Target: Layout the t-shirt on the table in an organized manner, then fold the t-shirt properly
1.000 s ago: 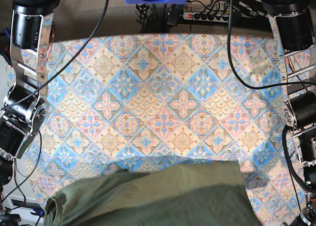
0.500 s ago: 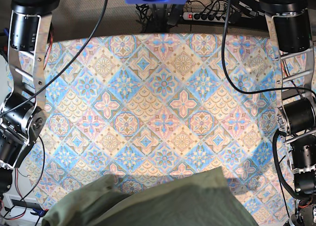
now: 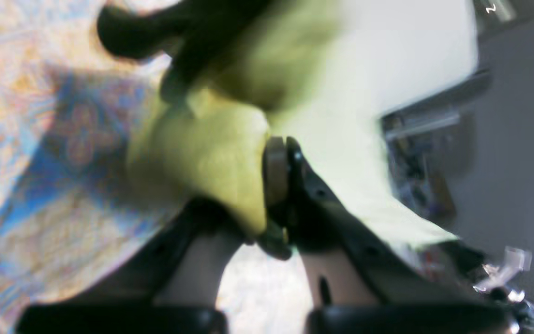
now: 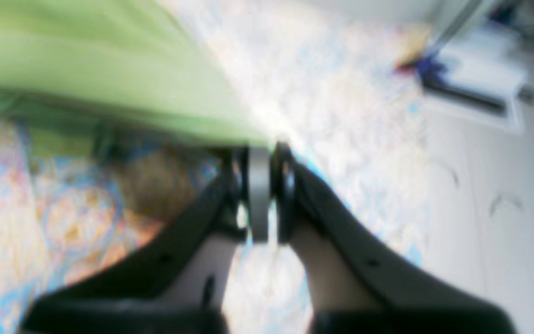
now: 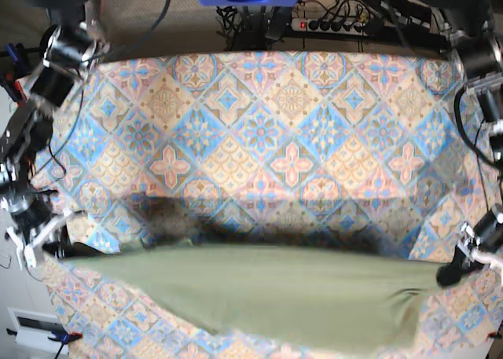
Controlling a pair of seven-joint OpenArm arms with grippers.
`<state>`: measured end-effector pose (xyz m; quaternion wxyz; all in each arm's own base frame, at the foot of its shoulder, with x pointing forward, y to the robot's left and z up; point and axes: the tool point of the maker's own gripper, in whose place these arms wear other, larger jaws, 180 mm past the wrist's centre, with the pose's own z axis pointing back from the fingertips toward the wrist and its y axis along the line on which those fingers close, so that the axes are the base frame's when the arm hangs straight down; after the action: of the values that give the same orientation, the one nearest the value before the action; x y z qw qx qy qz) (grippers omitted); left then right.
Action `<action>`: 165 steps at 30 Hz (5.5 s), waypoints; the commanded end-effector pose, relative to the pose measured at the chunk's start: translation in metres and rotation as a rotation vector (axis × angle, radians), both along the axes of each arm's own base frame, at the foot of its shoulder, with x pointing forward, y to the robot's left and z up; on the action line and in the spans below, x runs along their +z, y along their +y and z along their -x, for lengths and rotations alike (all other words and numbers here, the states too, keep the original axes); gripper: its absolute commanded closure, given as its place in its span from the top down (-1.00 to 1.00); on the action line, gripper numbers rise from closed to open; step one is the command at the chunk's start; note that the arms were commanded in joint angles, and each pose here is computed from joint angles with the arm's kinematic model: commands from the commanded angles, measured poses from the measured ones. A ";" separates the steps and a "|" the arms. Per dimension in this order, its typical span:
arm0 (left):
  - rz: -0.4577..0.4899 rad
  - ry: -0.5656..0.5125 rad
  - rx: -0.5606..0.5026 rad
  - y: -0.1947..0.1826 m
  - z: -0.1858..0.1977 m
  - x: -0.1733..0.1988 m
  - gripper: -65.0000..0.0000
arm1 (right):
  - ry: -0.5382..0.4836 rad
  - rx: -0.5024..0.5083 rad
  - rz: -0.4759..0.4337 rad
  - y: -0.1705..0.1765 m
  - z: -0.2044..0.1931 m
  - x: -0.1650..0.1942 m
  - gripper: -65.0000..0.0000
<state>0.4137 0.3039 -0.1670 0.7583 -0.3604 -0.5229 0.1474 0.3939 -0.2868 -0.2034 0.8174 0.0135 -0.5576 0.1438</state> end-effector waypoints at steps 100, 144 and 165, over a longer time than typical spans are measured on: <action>-0.340 0.356 0.217 -0.058 -0.053 -0.237 0.22 | 0.370 -0.101 0.176 -0.029 0.115 -0.092 -0.40; -0.470 0.457 0.227 0.038 -0.007 -0.201 0.43 | 0.350 -0.006 0.117 0.019 0.096 -0.100 -0.40; -0.529 0.348 0.234 0.043 -0.022 -0.158 -0.28 | 0.388 -0.008 0.041 0.030 0.098 -0.120 -0.40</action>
<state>0.4221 0.3376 -0.3517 0.8967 -0.0631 -0.4098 0.1551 0.2872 -0.2549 -0.3373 0.9202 0.0264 -0.3634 0.1430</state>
